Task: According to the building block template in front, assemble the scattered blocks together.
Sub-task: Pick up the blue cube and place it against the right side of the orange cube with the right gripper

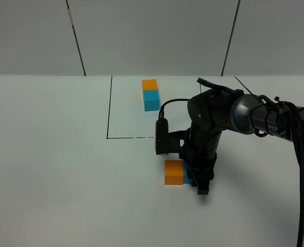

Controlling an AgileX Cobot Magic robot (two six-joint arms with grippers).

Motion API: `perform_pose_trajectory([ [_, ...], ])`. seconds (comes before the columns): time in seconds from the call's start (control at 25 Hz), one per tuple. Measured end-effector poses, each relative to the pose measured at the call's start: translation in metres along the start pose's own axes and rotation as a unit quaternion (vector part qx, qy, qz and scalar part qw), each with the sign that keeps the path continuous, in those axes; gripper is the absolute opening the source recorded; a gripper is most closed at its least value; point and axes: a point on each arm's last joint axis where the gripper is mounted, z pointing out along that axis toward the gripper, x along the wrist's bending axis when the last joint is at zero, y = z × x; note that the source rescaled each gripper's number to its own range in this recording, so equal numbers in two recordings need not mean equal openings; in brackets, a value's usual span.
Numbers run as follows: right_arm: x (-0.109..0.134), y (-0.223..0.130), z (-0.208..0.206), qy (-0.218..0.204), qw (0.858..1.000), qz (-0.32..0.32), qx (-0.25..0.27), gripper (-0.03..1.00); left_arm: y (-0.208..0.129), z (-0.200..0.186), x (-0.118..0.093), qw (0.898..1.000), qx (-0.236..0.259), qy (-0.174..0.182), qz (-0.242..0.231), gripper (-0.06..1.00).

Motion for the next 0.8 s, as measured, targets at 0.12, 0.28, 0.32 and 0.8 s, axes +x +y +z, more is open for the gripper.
perform_pose_trajectory([
  [0.12, 0.0, 0.0, 0.0, 0.0, 1.0, -0.001, 0.0, 0.0, 0.0, 0.0, 0.0, 1.0, 0.0, 0.0, 0.0, 0.73],
  [0.28, 0.0, 0.0, 0.0, 0.0, 1.0, -0.001, 0.0, 0.0, 0.0, 0.0, 0.0, 1.0, 0.0, 0.0, 0.0, 0.73],
  [0.32, 0.0, 0.0, 0.0, 0.0, 1.0, -0.001, 0.0, 0.0, 0.0, 0.0, 0.0, 1.0, 0.0, 0.0, 0.0, 0.73],
  [0.8, -0.0013, 0.0013, -0.0008, -0.007, 1.0, 0.015, -0.007, 0.36, 0.0, 0.0, 0.0, 1.0, 0.0, 0.0, 0.0, 0.73],
])
